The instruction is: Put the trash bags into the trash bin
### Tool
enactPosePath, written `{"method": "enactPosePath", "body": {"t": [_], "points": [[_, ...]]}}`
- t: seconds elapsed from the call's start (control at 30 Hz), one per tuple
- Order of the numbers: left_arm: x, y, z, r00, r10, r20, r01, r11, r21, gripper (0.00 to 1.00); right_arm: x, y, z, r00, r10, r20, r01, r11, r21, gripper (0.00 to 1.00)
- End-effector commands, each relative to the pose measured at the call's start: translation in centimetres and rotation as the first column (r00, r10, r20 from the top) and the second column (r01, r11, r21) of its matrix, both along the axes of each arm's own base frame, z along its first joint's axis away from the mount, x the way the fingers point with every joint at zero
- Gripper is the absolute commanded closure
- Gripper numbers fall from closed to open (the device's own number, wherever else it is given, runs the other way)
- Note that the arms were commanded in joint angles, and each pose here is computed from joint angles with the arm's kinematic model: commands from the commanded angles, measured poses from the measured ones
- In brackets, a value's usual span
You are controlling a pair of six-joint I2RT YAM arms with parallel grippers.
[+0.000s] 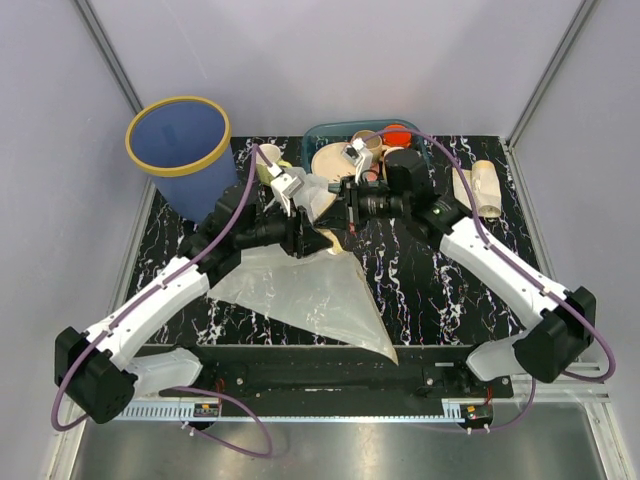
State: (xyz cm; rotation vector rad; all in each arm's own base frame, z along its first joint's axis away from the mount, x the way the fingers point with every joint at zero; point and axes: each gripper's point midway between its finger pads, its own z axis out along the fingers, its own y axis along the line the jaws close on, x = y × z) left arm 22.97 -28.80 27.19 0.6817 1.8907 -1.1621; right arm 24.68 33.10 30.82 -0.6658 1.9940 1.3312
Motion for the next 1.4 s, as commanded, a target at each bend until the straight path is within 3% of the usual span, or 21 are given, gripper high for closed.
{"method": "enactPosePath", "body": {"t": [0.0, 0.03, 0.07, 0.1, 0.13, 0.17, 0.27, 0.4, 0.53, 0.67, 1.07, 1.1, 1.23, 1.27, 1.37], "points": [[0.2, 0.2, 2.1, 0.999, 0.017, 0.043, -0.013, 0.995, -0.096, 0.65, 2.2, 1.4, 3.8, 0.996, -0.046, 0.079, 0.04, 0.996, 0.077, 1.0], [0.3, 0.9, 2.2, 0.999, 0.011, 0.035, -0.007, 0.994, -0.109, 0.72, 2.3, 1.5, 4.6, 0.994, -0.047, 0.097, 0.038, 0.995, 0.088, 1.0], [0.5, 1.3, 2.3, 1.0, 0.015, 0.026, -0.012, 0.993, -0.121, 0.92, 2.3, 1.6, 4.8, 0.994, -0.045, 0.102, 0.036, 0.995, 0.091, 1.0], [0.6, 1.9, 2.0, 1.0, 0.023, 0.01, -0.021, 0.992, -0.123, 1.0, 2.5, 1.6, 4.8, 0.994, -0.046, 0.104, 0.037, 0.995, 0.089, 1.0], [1.3, 2.9, 2.2, 0.999, 0.045, 0.007, -0.043, 0.99, -0.136, 1.0, 2.5, 1.6, 5.1, 0.993, -0.043, 0.108, 0.033, 0.995, 0.092, 0.95], [1.3, 3.1, 2.9, 0.999, 0.032, 0.012, -0.029, 0.984, -0.176, 1.0, 2.3, 1.7, 5.2, 0.994, -0.028, 0.11, 0.018, 0.996, 0.093, 0.66], [1.0, 4.3, 3.2, 1.0, -0.008, 0.008, 0.009, 0.983, -0.183, 1.0, 1.1, 0.8, 5.7, 0.987, 0.034, 0.158, -0.044, 0.997, 0.061, 0.31], [1.0, 4.6, 4.0, 0.999, -0.029, 0.015, 0.031, 0.985, -0.17, 1.0, -1.6, -1.3, 3.8, 0.978, 0.12, 0.17, -0.115, 0.993, -0.036, 0.21], [0.6, 4.2, 4.4, 0.998, -0.066, -0.009, 0.063, 0.979, -0.195, 1.0, -3.7, -2.7, -0.3, 0.97, 0.186, 0.157, -0.17, 0.979, -0.111, 0.18], [0.6, 4.0, 4.3, 0.995, -0.08, -0.053, 0.069, 0.979, -0.192, 1.0, -3.0, -3.2, -3.7, 0.967, 0.209, 0.149, -0.174, 0.961, -0.215, 0.16], [1.2, 3.8, 4.3, 0.991, -0.062, -0.122, 0.034, 0.975, -0.218, 1.0, -1.9, 0.3, -5.8, 0.966, 0.236, 0.107, -0.202, 0.944, -0.261, 0.31], [1.3, 3.8, 4.1, 0.99, -0.062, -0.129, 0.032, 0.976, -0.217, 1.0, -1.8, 0.5, -5.4, 0.964, 0.241, 0.115, -0.206, 0.945, -0.254, 0.48], [1.9, 4.2, 2.7, 0.988, -0.018, -0.155, -0.009, 0.985, -0.172, 1.0, -2.2, 0.5, -5.2, 0.957, 0.26, 0.126, -0.222, 0.942, -0.25, 0.98], [2.2, 4.3, 2.9, 0.989, -0.005, -0.151, -0.02, 0.986, -0.163, 1.0, -2.5, 0.2, -4.7, 0.953, 0.267, 0.14, -0.229, 0.943, -0.243, 1.0], [3.0, 5.7, 2.9, 0.989, 0.048, -0.138, -0.07, 0.986, -0.154, 0.69, -3.7, -0.1, -3.6, 0.941, 0.296, 0.167, -0.26, 0.943, -0.207, 1.0]]}}
